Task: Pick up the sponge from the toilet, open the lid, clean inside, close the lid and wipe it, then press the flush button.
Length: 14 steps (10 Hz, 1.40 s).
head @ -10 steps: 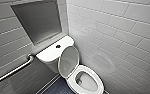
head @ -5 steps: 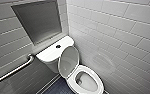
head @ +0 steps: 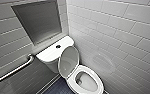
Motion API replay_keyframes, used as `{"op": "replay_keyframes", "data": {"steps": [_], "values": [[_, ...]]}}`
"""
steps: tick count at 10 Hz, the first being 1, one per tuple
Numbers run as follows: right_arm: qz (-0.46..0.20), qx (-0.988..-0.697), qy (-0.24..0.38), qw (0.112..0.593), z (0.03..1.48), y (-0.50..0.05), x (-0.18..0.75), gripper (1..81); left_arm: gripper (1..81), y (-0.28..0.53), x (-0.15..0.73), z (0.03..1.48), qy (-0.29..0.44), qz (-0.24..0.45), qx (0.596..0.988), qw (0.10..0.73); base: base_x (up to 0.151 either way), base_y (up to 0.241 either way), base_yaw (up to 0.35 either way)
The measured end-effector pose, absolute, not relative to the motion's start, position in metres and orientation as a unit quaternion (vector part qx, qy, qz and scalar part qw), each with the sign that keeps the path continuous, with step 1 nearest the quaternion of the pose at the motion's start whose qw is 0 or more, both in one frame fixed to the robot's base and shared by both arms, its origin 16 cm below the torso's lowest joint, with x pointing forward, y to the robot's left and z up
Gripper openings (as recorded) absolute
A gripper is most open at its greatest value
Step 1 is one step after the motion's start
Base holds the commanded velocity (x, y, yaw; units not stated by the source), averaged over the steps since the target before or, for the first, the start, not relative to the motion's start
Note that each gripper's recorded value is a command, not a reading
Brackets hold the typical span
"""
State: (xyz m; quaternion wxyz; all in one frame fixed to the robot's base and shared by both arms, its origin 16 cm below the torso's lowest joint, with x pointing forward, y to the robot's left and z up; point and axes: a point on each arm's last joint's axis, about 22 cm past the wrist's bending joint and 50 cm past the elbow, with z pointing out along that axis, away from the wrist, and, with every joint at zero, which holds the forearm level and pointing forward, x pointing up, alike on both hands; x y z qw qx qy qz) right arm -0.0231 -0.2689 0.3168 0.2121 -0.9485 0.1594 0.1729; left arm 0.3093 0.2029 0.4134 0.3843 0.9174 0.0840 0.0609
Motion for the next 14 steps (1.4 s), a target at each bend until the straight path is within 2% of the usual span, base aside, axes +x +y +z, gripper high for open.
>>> {"op": "replay_keyframes", "data": {"steps": [3, 5, 9, 14], "values": [[0.139, -0.943, 0.177, 0.244, 0.335, -0.252, -0.003, 1.0, 81.1, 0.197, 0.384, 0.411, 0.135, 0.079, 0.907, 0.39, 0.0, 0.0, 0.0], [0.129, -0.935, 0.189, 0.27, 0.353, -0.233, 0.004, 1.0, 81.1, 0.22, 0.441, 0.41, 0.213, 0.086, 0.896, 0.381, 0.0, 0.0, 0.0], [0.117, -0.937, 0.197, 0.264, 0.361, -0.247, 0.001, 1.0, 81.1, 0.268, 0.527, 0.413, 0.33, 0.106, 0.865, 0.362, 0.0, 0.0, 0.0], [0.112, -0.935, 0.207, 0.265, 0.373, -0.25, -0.005, 1.0, 81.1, 0.283, 0.617, 0.437, 0.387, 0.14, 0.831, 0.373, 0.0, 0.0, 0.0]]}}
